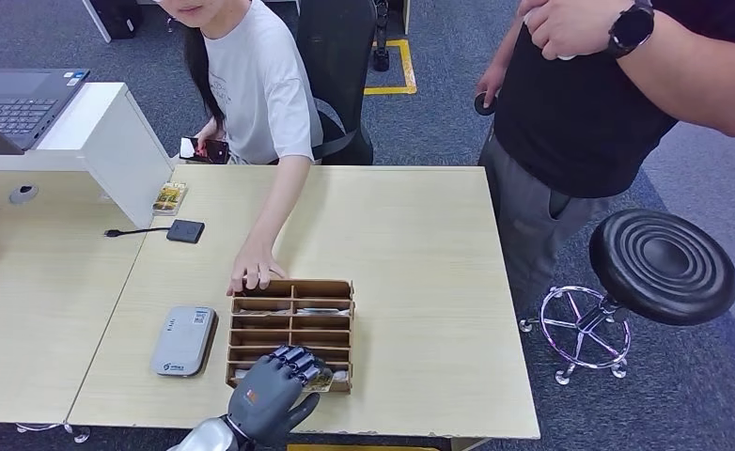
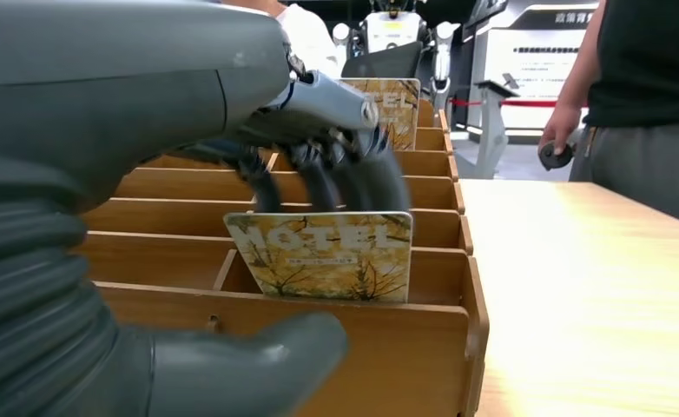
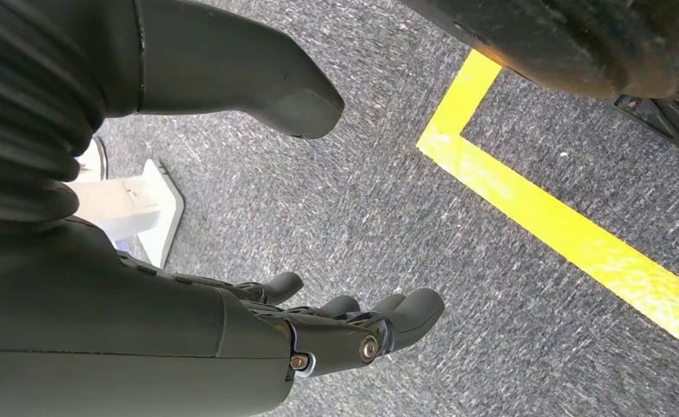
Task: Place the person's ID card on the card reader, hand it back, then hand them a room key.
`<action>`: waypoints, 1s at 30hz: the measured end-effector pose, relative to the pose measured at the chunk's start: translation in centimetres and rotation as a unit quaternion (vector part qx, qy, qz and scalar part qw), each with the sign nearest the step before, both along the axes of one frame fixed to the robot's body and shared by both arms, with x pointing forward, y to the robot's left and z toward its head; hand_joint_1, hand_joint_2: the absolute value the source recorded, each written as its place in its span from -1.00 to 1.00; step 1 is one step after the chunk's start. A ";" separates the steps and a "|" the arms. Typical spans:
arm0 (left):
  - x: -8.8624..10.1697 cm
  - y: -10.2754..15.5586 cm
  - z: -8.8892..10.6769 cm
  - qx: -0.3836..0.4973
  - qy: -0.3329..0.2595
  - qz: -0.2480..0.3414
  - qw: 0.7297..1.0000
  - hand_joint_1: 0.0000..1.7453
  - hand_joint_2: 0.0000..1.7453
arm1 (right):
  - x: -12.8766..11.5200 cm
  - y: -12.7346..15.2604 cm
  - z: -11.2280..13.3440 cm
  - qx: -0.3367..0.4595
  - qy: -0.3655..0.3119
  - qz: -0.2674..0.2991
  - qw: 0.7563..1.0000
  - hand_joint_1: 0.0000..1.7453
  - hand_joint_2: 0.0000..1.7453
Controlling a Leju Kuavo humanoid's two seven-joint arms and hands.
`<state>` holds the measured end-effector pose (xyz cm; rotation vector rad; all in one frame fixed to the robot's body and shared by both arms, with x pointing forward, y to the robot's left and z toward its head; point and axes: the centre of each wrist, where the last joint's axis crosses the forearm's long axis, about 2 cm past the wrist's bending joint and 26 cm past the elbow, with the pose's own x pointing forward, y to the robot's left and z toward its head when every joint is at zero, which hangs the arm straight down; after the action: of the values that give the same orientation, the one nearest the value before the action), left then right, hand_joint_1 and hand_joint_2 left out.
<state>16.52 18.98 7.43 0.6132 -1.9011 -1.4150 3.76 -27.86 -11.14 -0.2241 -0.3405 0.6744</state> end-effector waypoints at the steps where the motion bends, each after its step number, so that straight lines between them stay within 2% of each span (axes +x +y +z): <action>1: 0.0 0.0 0.0 0.000 0.000 0.000 1.000 -0.12 1.00 | 0.0 0.0 0.0 0.000 0.000 0.000 1.000 -1.00 1.00; 12: 0.0 -0.1 0.0 -0.005 0.002 -0.002 1.000 -0.08 1.00 | 0.0 0.0 0.0 0.000 0.000 0.002 1.000 -1.00 1.00; 14: 0.0 -0.1 0.0 -0.005 0.002 -0.002 1.000 0.32 1.00 | 0.0 0.0 0.0 0.000 0.000 0.002 1.000 -1.00 1.00; 16: 0.0 -0.1 0.0 -0.005 0.002 -0.002 1.000 0.85 1.00 | 0.0 0.0 0.0 0.000 0.000 0.002 1.000 -1.00 1.00; 18: 0.1 -0.1 0.1 -0.007 0.003 -0.001 1.000 1.00 1.00 | 0.0 0.0 0.0 0.000 0.000 0.002 1.000 -1.00 1.00; 30: 0.6 0.2 1.0 -0.038 0.001 -0.009 0.999 1.00 1.00 | -0.1 0.0 0.0 0.001 -0.002 0.002 1.000 -1.00 1.00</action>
<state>17.14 19.20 8.39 0.5595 -1.9530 -1.3465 3.70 -27.85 -11.14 -0.2229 -0.3459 0.6780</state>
